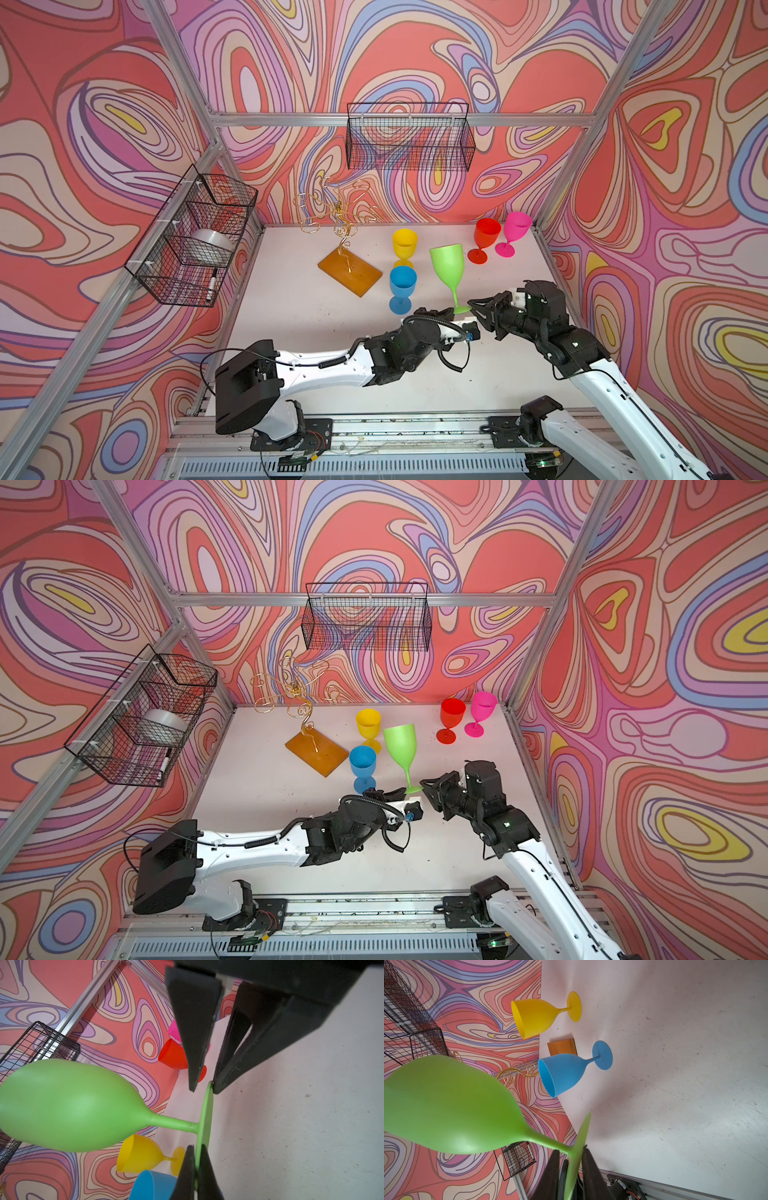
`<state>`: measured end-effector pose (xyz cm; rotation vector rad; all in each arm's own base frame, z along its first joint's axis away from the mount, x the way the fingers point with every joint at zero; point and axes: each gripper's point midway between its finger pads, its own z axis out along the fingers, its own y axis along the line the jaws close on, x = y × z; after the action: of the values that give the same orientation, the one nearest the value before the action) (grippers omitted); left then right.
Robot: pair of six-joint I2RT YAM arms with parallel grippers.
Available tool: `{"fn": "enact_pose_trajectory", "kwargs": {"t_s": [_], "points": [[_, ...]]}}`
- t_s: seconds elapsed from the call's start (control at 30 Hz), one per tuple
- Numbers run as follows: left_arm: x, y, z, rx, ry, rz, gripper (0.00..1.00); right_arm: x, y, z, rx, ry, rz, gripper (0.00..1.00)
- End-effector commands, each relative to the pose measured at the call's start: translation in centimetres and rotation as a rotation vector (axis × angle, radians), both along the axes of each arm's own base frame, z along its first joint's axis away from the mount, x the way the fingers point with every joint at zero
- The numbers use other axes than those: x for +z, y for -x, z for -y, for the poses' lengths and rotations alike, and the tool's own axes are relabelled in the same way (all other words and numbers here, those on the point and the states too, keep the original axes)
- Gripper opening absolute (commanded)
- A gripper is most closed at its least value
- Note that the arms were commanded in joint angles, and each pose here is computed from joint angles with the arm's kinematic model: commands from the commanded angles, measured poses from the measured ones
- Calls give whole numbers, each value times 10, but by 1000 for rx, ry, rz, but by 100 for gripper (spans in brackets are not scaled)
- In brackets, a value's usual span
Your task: Take the wine glass off the wine glass rack
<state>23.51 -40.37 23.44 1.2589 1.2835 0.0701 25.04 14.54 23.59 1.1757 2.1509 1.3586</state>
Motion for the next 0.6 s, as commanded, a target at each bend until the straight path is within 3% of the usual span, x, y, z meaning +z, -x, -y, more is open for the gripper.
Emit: {"fn": "enact_pose_trajectory", "kwargs": {"t_s": [0.0, 0.57], "points": [[8, 2, 8, -8, 11, 16, 0, -4, -1, 0, 2, -3, 5, 20], [8, 6, 11, -12, 8, 21, 0, -9, -5, -6, 24, -14, -2, 15]]}}
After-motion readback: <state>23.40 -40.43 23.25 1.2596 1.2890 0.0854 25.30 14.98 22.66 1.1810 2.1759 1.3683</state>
